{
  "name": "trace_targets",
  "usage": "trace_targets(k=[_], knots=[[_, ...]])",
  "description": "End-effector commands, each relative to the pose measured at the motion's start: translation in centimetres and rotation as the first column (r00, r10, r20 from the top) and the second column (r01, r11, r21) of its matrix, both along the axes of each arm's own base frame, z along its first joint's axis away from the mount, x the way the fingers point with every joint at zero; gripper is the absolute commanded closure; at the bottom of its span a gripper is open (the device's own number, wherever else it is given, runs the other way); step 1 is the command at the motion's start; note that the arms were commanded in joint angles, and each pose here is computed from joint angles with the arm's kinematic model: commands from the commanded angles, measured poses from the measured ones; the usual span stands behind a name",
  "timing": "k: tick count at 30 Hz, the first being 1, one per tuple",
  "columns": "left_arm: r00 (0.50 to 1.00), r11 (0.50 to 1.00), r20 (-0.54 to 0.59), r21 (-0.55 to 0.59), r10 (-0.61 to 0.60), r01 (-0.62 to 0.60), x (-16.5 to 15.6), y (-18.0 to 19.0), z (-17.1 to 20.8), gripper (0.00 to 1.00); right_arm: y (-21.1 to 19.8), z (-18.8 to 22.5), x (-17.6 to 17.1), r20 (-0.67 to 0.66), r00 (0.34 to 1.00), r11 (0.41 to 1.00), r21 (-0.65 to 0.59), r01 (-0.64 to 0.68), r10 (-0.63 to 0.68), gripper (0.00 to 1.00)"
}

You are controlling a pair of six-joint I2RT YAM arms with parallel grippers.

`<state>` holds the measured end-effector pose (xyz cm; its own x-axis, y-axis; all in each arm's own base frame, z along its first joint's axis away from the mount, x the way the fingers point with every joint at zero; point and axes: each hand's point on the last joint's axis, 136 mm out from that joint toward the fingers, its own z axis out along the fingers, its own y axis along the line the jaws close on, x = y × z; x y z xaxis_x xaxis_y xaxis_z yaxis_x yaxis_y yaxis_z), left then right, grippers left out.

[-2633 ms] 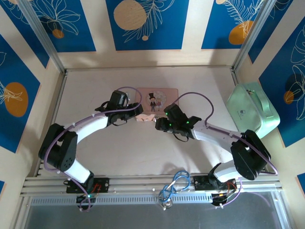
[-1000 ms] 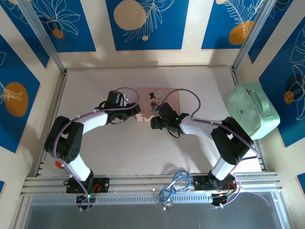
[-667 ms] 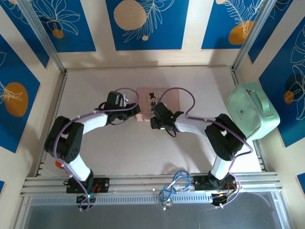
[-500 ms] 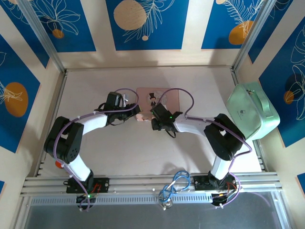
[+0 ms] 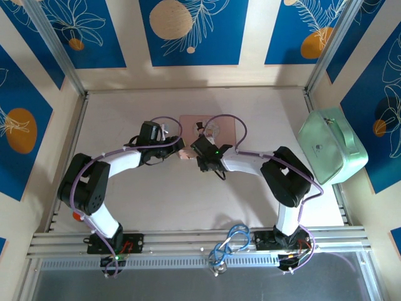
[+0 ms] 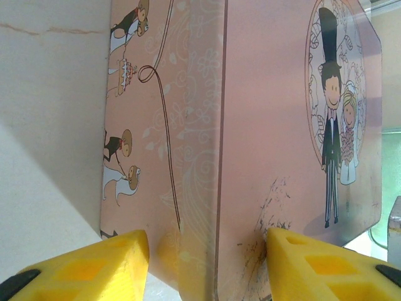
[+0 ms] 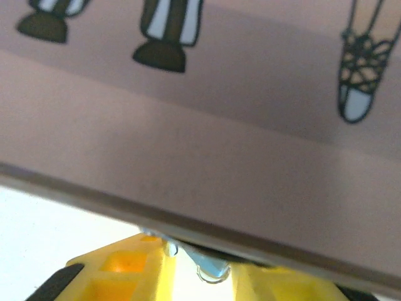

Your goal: Unlock the padlock with the key

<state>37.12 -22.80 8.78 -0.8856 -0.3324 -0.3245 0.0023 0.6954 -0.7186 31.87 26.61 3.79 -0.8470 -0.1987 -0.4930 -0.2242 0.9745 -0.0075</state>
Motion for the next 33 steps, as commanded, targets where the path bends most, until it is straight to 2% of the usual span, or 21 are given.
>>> trace_targets(k=[1, 13, 18, 20, 23, 25, 30, 33], knots=[[0.997, 0.999, -0.079, 0.031, 0.014, -0.012, -1.5, 1.1, -1.9, 0.5, -0.4, -0.1, 0.1, 0.005, 1.0, 0.998, -0.063, 0.01, -0.009, 0.74], [0.997, 1.0, -0.077, 0.018, 0.019, -0.018, -1.6, 1.1, -1.9, 0.51, -1.5, -0.2, -0.4, -0.005, 0.999, 0.967, -0.252, 0.043, -0.046, 0.89], [0.996, 1.0, -0.083, 0.019, 0.02, -0.018, -1.7, 1.2, -2.1, 0.51, -0.9, -0.3, -0.7, -0.013, 1.0, 0.964, -0.266, 0.022, -0.027, 0.9], [0.996, 1.0, -0.085, 0.019, 0.019, -0.018, -1.8, 1.2, -2.1, 0.51, 0.0, -0.2, -0.8, -0.016, 1.0, 0.972, -0.236, -0.003, 0.0, 0.85], [0.996, 1.0, -0.09, 0.021, 0.018, -0.017, -1.9, 1.2, -2.1, 0.51, 1.2, 0.6, -1.2, -0.004, 0.999, 0.984, -0.174, -0.037, 0.037, 0.72], [0.996, 1.0, -0.09, 0.022, 0.017, -0.015, -1.8, 1.2, -1.9, 0.51, 2.0, 1.6, -1.5, 0.01, 0.998, 0.992, -0.116, -0.054, 0.056, 0.67], [0.996, 1.0, -0.083, 0.019, 0.01, -0.009, -1.6, 1.0, -1.1, 0.51, 2.2, 4.7, -2.1, 0.057, 0.997, 0.996, 0.075, -0.047, 0.042, 0.64], [0.997, 1.0, -0.072, 0.02, 0.004, -0.003, -1.3, 0.9, -0.5, 0.51, 1.6, 5.9, -2.2, 0.068, 0.998, 0.973, 0.23, -0.025, 0.01, 0.69]])
